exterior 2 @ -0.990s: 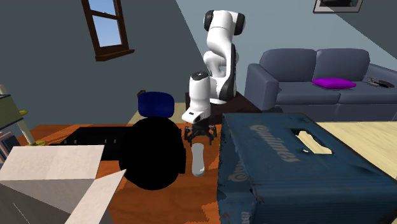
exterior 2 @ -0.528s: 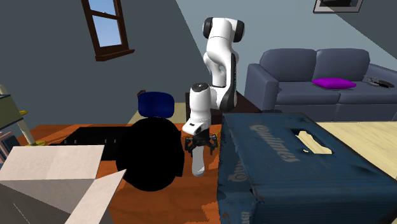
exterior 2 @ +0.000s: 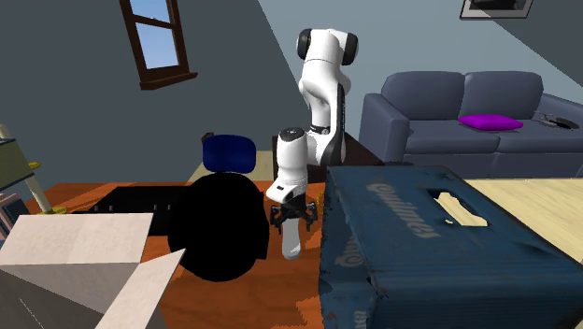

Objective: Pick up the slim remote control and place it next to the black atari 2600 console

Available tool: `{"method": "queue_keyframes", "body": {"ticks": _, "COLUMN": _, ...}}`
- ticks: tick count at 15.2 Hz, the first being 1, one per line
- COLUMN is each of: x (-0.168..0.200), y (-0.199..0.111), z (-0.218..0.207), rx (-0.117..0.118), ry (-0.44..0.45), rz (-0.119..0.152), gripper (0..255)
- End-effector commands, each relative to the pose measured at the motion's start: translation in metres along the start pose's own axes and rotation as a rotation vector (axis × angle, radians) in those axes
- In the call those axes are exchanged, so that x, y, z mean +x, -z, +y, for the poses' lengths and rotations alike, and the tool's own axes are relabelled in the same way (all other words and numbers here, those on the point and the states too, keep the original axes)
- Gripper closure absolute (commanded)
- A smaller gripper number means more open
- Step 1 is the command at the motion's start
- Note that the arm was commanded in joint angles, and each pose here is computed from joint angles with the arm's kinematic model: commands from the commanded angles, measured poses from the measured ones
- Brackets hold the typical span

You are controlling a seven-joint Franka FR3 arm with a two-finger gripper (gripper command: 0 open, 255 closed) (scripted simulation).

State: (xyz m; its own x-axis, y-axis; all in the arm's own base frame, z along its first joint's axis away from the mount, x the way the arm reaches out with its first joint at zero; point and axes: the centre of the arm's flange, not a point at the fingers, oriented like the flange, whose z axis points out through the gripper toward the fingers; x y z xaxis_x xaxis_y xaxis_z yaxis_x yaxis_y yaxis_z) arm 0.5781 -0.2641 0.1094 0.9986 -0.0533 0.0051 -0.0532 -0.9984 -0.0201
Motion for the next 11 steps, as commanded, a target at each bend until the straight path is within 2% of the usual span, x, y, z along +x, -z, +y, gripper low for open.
{"method": "queue_keyframes", "body": {"ticks": 1, "x": -0.0064, "y": -0.0061, "z": 0.01, "rx": -0.003, "ry": -0.015, "rz": -0.013, "gripper": 0}}
{"method": "queue_keyframes", "body": {"ticks": 2, "x": -0.0065, "y": -0.0061, "z": 0.01, "rx": -0.003, "ry": -0.015, "rz": -0.013, "gripper": 0}}
{"method": "queue_keyframes", "body": {"ticks": 3, "x": -0.0052, "y": -0.0061, "z": 0.0096, "rx": -0.003, "ry": -0.015, "rz": -0.013, "gripper": 255}}
{"method": "queue_keyframes", "body": {"ticks": 11, "x": -0.0045, "y": -0.0059, "z": 0.007, "rx": -0.003, "ry": -0.015, "rz": -0.013, "gripper": 255}}
